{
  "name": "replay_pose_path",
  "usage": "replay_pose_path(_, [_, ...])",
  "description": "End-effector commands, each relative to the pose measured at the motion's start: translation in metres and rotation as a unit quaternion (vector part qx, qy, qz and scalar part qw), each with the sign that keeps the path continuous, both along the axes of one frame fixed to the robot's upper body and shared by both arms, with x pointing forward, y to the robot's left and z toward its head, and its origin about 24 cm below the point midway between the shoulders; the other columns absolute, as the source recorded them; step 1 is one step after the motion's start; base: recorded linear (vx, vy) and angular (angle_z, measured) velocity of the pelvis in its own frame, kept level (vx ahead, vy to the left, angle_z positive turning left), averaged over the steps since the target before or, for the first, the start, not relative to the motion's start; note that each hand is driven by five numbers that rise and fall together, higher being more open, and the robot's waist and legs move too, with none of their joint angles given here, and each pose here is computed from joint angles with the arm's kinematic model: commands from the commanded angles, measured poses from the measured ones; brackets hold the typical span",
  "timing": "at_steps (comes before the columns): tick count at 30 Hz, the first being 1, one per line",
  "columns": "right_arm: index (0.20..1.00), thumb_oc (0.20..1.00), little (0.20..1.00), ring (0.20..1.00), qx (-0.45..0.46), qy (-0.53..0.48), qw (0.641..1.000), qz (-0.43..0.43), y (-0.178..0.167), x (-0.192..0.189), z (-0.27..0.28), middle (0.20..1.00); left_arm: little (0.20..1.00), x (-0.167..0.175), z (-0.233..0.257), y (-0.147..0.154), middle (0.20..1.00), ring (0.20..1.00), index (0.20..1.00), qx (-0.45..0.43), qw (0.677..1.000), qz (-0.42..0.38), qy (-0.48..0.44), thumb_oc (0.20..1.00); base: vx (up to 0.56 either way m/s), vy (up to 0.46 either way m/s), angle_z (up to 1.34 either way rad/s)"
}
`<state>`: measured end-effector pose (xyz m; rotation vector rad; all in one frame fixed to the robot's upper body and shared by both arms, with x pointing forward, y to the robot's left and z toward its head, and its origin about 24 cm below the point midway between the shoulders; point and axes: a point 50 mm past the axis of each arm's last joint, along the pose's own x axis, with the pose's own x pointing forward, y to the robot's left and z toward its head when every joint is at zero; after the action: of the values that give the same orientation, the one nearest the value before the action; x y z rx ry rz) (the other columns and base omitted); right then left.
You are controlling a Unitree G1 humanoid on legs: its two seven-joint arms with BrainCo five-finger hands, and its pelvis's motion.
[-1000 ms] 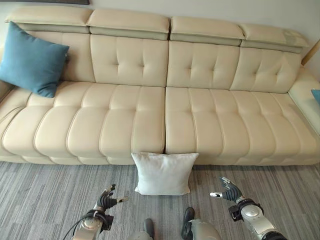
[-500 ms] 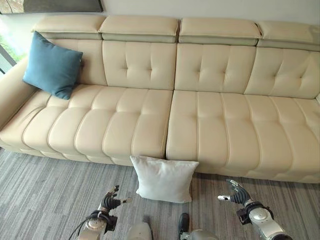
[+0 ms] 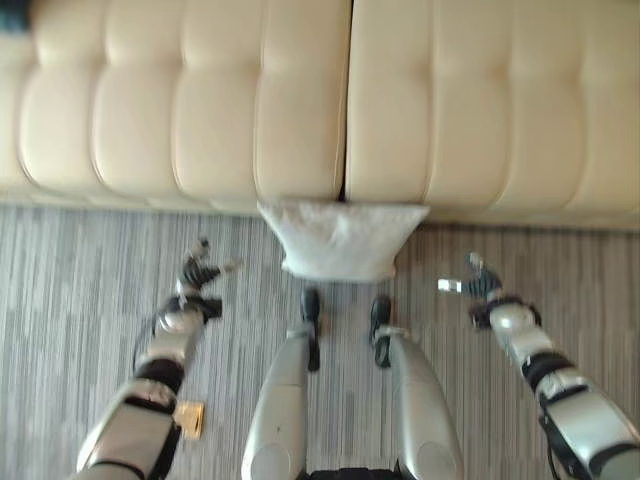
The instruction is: Pick up all the scattered cushions and arrange them neatly on the sofa.
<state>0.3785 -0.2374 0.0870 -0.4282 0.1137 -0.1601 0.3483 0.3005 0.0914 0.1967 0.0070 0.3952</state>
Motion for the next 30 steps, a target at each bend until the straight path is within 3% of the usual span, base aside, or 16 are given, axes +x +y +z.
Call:
replay_pose_path(1, [1.000,1.000,1.000,1.000,0.009,0.007,0.998,-0.066,-0.030,-0.016,-0.016,1.000,1.000,-0.013,-0.016,0.005,1.000,1.000,1.000,-0.020,0.999,0.030,-0.009,1.000,-0.15,0.008,0.05])
replay_pose_path(4, [1.000,1.000,1.000,1.000,0.013,-0.031,0.998,-0.058,-0.021,0.000,0.012,1.000,1.000,-0.002,-0.002,0.005,1.000,1.000,1.000,-0.019,0.999,0.036,-0.021,1.000,-0.04,0.002,0.01])
replay_pose_path(6, [1.000,1.000,1.000,1.000,0.021,-0.089,0.995,-0.035,0.002,0.020,0.052,1.000,1.000,0.012,0.015,-0.006,1.000,1.000,1.000,-0.013,0.999,0.026,-0.035,1.000,0.00,0.003,-0.08])
replay_pose_path(12, [1.000,1.000,1.000,1.000,0.038,-0.132,0.990,0.028,0.078,0.043,0.095,1.000,1.000,0.055,0.068,-0.067,1.000,1.000,1.000,0.088,0.993,-0.060,-0.048,1.000,0.01,-0.004,-0.02])
replay_pose_path(13, [0.956,0.956,0.956,0.956,0.047,-0.133,0.988,0.067,0.109,0.043,0.095,0.956,1.000,0.063,0.085,-0.088,1.000,1.000,1.000,0.110,0.988,-0.082,-0.067,1.000,0.00,-0.042,0.07])
replay_pose_path(14, [0.200,0.200,0.200,0.200,0.056,-0.135,0.985,0.091,0.125,0.042,0.095,0.200,1.000,0.066,0.095,-0.100,1.000,1.000,1.000,0.118,0.985,-0.095,-0.083,1.000,0.00,-0.034,0.06])
replay_pose_path(15, [0.200,0.200,0.200,0.200,0.070,-0.141,0.981,0.112,0.140,0.040,0.097,0.200,1.000,0.067,0.103,-0.106,1.000,1.000,1.000,0.120,0.983,-0.102,-0.097,1.000,-0.01,-0.034,0.04])
replay_pose_path(16, [0.200,0.200,0.200,0.200,0.086,-0.149,0.976,0.132,0.153,0.037,0.099,0.200,0.200,0.068,0.110,-0.112,0.200,0.200,0.200,0.126,0.980,-0.105,-0.112,0.200,0.00,-0.012,0.04])
replay_pose_path(21, [0.200,0.200,0.200,0.200,0.138,-0.204,0.948,0.200,0.181,0.022,0.111,0.200,0.200,0.057,0.139,-0.133,0.200,0.200,0.200,0.135,0.958,-0.135,-0.215,0.200,-0.03,-0.019,0.07])
replay_pose_path(30, [0.200,0.200,0.200,0.200,0.131,-0.277,0.918,0.251,0.166,-0.014,0.106,0.200,0.200,0.013,0.085,-0.152,0.200,0.200,0.200,0.075,0.946,-0.203,-0.242,0.200,-0.02,0.000,-0.02])
